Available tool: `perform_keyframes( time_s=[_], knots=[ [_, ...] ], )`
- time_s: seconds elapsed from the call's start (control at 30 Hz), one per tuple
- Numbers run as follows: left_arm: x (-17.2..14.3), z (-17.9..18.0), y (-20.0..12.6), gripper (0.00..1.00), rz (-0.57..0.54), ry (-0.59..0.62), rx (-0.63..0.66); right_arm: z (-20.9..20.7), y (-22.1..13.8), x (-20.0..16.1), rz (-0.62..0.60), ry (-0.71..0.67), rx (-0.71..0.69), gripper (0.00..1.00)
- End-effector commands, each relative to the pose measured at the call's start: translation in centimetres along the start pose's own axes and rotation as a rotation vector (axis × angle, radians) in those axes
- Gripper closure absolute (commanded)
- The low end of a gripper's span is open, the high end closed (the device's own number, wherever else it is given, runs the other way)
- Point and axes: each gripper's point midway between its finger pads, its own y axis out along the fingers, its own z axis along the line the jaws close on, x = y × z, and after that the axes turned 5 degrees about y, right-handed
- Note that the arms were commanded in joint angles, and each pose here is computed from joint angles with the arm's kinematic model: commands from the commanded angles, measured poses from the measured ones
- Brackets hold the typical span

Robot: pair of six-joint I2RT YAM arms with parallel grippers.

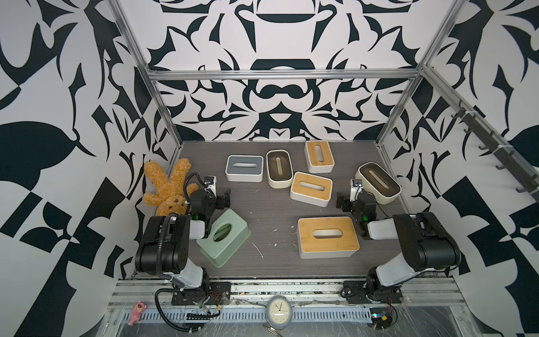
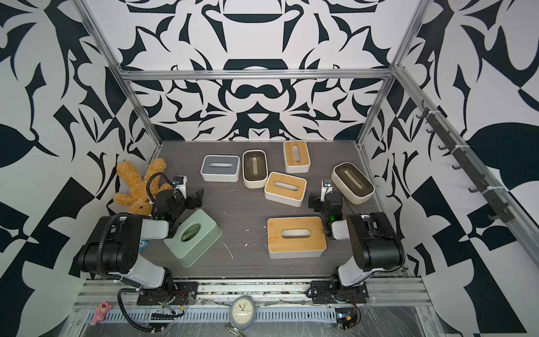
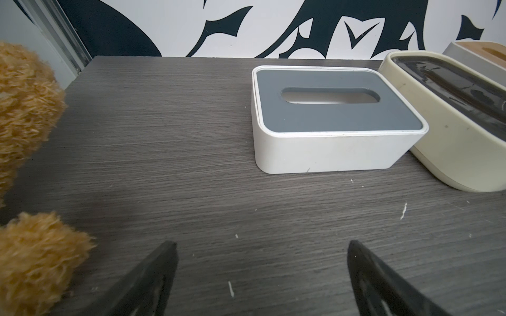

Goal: Stack the tissue boxes
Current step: Move the tissue box to the center of the board.

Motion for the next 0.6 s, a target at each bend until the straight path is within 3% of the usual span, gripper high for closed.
perform_keyframes(
  time_s=[0.0,0.57],
  knots=[
    [0.21,-0.07,0.16,0.01,-0.002,0.000,-0.010,0.14,-0.08,1.60,-0.052,0.006,-0.002,0.00],
    [0.14,-0.10,0.16,0.01,0.001,0.000,-0.012,0.24,-0.20,1.55,-0.056,0.000,-0.004,0.00]
  ],
)
